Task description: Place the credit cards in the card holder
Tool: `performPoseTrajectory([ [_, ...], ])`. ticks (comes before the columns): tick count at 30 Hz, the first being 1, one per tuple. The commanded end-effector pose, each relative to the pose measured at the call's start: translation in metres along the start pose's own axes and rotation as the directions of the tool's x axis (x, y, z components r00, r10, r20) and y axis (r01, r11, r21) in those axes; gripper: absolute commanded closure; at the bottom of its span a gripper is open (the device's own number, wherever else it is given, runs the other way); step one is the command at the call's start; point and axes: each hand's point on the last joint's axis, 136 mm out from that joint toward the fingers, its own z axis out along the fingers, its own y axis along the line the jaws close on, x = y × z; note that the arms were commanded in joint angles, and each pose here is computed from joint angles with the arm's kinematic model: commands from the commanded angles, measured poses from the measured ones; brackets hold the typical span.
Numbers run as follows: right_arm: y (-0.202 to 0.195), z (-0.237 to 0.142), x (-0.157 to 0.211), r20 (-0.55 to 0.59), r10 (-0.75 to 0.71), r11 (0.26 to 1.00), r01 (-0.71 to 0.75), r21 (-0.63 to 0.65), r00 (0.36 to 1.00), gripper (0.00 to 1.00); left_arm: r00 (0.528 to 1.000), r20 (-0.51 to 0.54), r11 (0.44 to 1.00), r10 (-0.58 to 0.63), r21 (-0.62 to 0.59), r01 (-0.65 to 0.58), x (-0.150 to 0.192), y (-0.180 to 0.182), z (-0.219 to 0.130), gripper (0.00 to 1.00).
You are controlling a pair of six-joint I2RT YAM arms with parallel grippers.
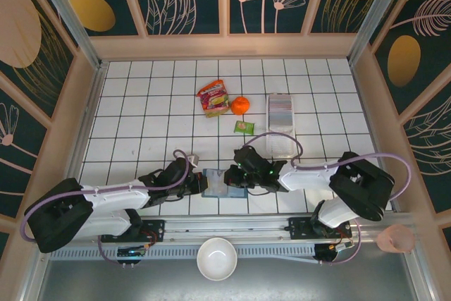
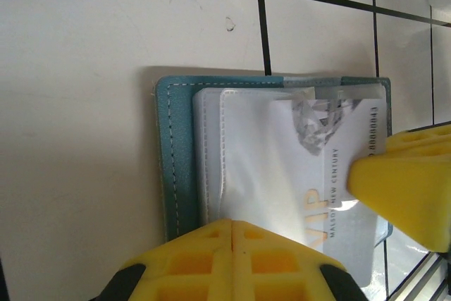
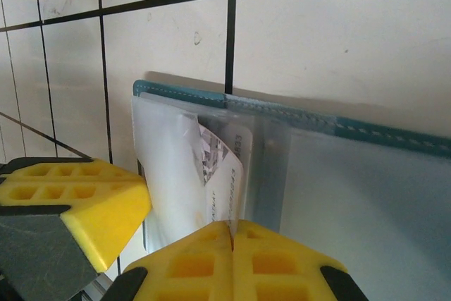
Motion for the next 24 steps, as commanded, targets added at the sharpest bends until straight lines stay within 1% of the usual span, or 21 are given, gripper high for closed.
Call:
performPoseTrajectory([
  [1, -0.01, 0.011, 0.017, -0.062, -0.001, 0.999, 0.004, 0.047, 0.998, 1.0, 0.999, -0.028, 0.997, -0.025, -0.07, 0.023, 0.011, 0.023, 0.0, 1.0],
  [8, -0.005, 0.016, 0.018, -0.052, 0.032, 0.998, -0.03, 0.051, 0.998, 1.0, 0.999, -0.014, 0.997, -0.029, -0.071, 0.028, 0.01, 0.024, -0.004, 1.0],
  [9, -0.006, 0.015, 0.018, -0.047, 0.03, 0.998, -0.027, 0.064, 0.998, 0.99, 1.0, -0.008, 0.997, -0.027, -0.074, 0.027, 0.009, 0.024, -0.006, 0.97],
  [13, -0.015, 0.008, 0.012, -0.021, 0.019, 0.989, -0.016, 0.149, 1.0, 0.86, 0.999, 0.025, 0.997, -0.023, -0.071, 0.024, 0.003, 0.021, -0.014, 0.88],
  [15, -0.015, 0.005, 0.009, -0.011, 0.01, 0.985, -0.008, 0.173, 1.0, 0.73, 0.999, 0.039, 0.998, -0.023, -0.063, 0.025, 0.001, 0.019, -0.017, 0.86],
  [16, -0.015, 0.003, 0.008, -0.01, 0.003, 0.984, -0.002, 0.179, 1.0, 0.71, 0.999, 0.042, 0.998, -0.023, -0.061, 0.026, 0.001, 0.02, -0.017, 0.85],
  [20, -0.018, -0.002, 0.005, -0.006, -0.019, 0.973, 0.02, 0.231, 1.0, 0.63, 0.999, 0.026, 0.998, -0.027, -0.047, 0.028, 0.004, 0.019, -0.014, 0.85],
  [22, -0.016, -0.003, 0.006, -0.006, -0.025, 0.972, 0.026, 0.232, 1.0, 0.64, 1.0, 0.011, 0.999, -0.027, -0.043, 0.027, 0.006, 0.018, -0.012, 0.86],
  [24, -0.011, -0.002, 0.007, -0.009, -0.031, 0.975, 0.032, 0.218, 0.999, 0.68, 1.0, -0.003, 0.999, -0.021, -0.044, 0.021, 0.008, 0.018, -0.01, 0.87],
])
